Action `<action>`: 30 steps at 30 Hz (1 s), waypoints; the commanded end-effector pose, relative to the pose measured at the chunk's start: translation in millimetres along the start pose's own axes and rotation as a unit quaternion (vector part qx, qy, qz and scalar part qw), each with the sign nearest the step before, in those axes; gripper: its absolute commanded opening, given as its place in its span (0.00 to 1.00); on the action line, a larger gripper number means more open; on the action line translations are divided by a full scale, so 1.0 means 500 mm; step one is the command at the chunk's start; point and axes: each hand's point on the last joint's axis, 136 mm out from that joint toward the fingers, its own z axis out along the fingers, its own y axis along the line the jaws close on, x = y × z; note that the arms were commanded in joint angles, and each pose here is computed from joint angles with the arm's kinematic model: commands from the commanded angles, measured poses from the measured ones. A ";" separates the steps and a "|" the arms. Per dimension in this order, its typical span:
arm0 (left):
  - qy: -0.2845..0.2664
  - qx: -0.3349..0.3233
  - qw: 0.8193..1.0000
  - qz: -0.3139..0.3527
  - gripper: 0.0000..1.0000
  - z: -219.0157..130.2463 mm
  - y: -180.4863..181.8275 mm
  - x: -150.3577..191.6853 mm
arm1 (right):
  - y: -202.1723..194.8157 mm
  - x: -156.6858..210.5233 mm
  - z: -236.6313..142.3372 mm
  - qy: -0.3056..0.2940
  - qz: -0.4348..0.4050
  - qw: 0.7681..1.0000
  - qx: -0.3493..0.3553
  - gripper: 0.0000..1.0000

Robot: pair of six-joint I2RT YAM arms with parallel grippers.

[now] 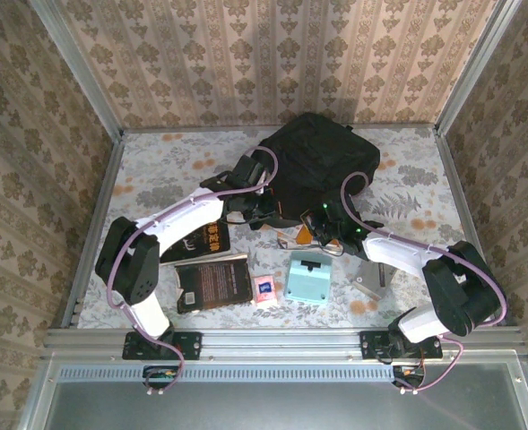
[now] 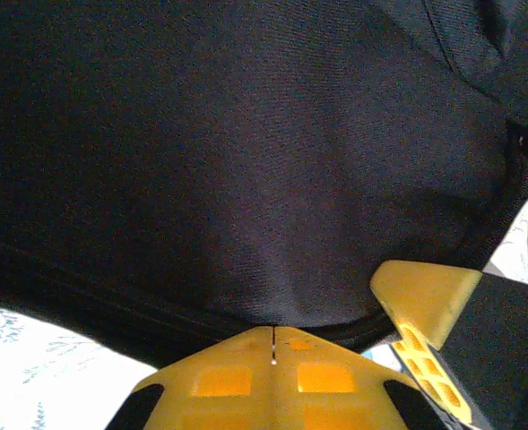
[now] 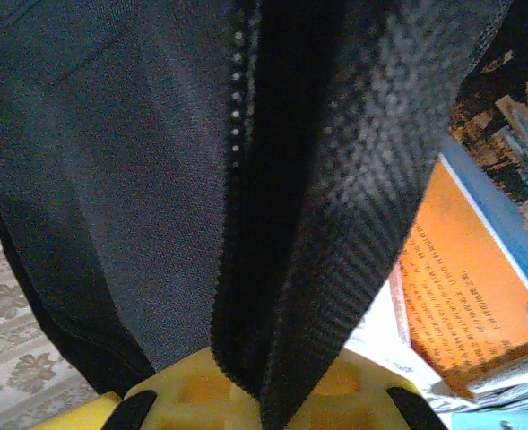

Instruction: Pack the student bag

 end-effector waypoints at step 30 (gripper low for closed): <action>-0.062 -0.046 0.996 0.051 0.00 -0.155 0.034 -0.087 | 0.110 -0.083 -0.122 -0.021 -0.329 0.943 0.038 0.00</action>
